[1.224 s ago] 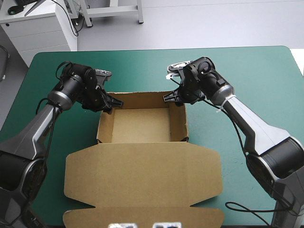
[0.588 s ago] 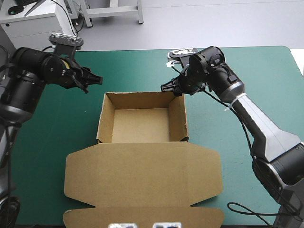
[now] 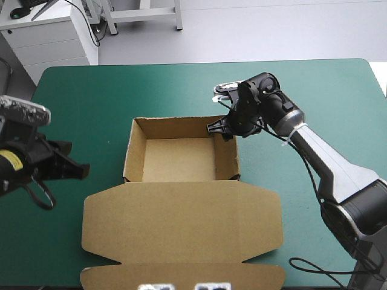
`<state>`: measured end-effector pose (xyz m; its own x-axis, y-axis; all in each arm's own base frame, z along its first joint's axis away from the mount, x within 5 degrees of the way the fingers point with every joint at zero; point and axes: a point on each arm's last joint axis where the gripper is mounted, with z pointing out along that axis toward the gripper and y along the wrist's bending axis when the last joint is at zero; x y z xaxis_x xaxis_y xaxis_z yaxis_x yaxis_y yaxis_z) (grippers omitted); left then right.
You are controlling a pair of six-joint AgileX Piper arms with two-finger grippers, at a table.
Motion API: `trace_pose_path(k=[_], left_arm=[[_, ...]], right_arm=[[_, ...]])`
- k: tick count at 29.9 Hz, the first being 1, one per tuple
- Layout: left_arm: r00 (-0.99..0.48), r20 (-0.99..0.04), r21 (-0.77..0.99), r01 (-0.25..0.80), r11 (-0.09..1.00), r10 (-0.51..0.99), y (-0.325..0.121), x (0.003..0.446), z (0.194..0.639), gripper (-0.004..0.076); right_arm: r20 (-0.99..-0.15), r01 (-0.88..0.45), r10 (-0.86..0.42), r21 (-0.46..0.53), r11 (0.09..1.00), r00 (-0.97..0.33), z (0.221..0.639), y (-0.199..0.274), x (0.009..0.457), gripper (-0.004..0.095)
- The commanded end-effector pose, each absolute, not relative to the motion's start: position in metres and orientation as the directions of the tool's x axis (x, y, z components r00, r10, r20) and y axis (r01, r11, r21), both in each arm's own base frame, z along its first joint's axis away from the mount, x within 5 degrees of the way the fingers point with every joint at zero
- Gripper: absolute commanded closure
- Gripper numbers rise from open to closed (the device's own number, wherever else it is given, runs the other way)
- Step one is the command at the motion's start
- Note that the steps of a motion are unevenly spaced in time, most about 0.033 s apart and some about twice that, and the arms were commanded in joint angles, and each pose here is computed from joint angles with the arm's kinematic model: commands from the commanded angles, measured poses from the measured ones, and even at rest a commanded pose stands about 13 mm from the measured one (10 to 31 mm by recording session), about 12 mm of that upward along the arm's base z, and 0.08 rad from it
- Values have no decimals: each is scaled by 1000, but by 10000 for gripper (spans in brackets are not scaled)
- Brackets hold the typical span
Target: Fold the box
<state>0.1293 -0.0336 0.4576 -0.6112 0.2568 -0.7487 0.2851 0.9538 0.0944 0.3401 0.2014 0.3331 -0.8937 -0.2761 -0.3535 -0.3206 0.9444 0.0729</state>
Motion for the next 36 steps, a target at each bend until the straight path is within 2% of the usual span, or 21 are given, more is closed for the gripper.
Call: trace_pose_path(k=[1,9,16,19,22,23,25,29,36], left_arm=[[-606,-754,79,298,951,252,-27,103,433,731],[-608,-723,122,354,927,327,-16,64,342,731],[-624,-705,122,361,924,337,-13,51,286,731],[-632,-697,121,363,924,340,-11,47,273,731],[-617,-712,123,360,925,335,-10,44,272,731],[-616,-713,123,360,925,335,-10,44,272,731],[-616,-713,123,360,925,335,-10,44,272,731],[-616,-713,123,360,925,335,-10,44,272,731],[-616,-713,123,360,925,335,-10,44,272,731]], right_arm=[[-406,-318,-256,92,943,-877,354,196,334,422],[-343,-313,-267,87,946,-901,328,204,347,423],[-287,-309,-276,76,948,-917,303,209,356,428],[-274,-308,-278,73,949,-921,298,211,358,514],[-268,-308,-279,72,949,-922,295,211,359,705],[-269,-308,-280,68,949,-921,295,211,359,809],[-271,-308,-281,62,949,-921,295,210,360,926],[-273,-297,-272,54,953,-923,295,210,360,927],[-312,-261,-261,-44,964,-913,301,199,364,927]])
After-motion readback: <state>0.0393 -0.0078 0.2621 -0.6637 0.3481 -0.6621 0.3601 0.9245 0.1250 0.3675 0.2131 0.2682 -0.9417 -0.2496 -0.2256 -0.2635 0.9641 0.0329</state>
